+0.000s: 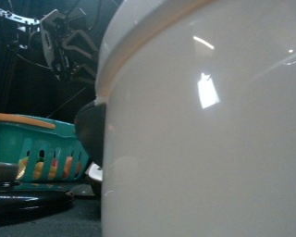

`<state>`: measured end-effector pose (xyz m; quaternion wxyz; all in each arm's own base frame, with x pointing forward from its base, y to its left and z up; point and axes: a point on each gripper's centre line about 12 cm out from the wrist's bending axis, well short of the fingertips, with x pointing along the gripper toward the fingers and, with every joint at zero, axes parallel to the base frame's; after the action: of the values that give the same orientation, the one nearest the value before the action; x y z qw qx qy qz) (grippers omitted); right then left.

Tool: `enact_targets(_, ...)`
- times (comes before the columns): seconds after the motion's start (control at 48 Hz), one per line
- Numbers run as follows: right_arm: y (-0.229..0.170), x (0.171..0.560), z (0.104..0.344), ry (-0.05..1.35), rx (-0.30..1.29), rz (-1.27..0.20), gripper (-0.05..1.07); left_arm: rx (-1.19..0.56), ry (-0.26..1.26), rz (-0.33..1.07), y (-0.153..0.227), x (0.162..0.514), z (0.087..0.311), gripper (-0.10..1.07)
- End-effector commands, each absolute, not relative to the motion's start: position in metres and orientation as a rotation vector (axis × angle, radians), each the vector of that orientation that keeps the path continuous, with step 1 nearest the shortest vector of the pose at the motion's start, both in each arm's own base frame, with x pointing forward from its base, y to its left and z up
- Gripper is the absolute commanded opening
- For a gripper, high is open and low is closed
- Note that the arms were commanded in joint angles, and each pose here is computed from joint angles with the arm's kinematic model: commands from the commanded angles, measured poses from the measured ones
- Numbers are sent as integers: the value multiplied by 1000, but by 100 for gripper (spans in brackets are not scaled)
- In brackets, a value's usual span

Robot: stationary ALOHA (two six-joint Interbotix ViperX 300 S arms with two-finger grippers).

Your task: Grab pot

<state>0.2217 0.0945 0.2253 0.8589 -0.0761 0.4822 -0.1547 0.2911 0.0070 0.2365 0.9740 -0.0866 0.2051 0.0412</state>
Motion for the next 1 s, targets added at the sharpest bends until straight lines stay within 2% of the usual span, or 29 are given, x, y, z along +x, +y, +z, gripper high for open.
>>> enact_targets(0.0, 95, 219, 237, 986, -146, -321, 95, -141, 465, -2, -11, 300, 238, 93)
enact_targets(0.146, 90, 214, 238, 986, -144, -332, 95, -123, 631, -147, -46, 320, 223, 93)
enact_targets(0.25, 87, 212, 240, 981, -140, -333, 95, -117, 717, -195, -61, 338, 209, 93)
enact_targets(0.396, 83, 211, 248, 934, -143, -327, 95, -104, 786, -257, -81, 366, 201, 93)
enact_targets(0.542, 75, 211, 260, 837, -174, -317, 94, -91, 821, -308, -101, 386, 196, 93)
enact_targets(0.688, 64, 210, 282, 680, -178, -298, 94, -85, 841, -339, -117, 403, 189, 93)
enact_targets(0.833, 45, 198, 293, 526, -72, -344, 94, -83, 830, -341, -123, 416, 186, 93)
enact_targets(0.979, 32, 189, 287, 428, 35, -387, 94, -108, 820, -348, -133, 423, 186, 93)
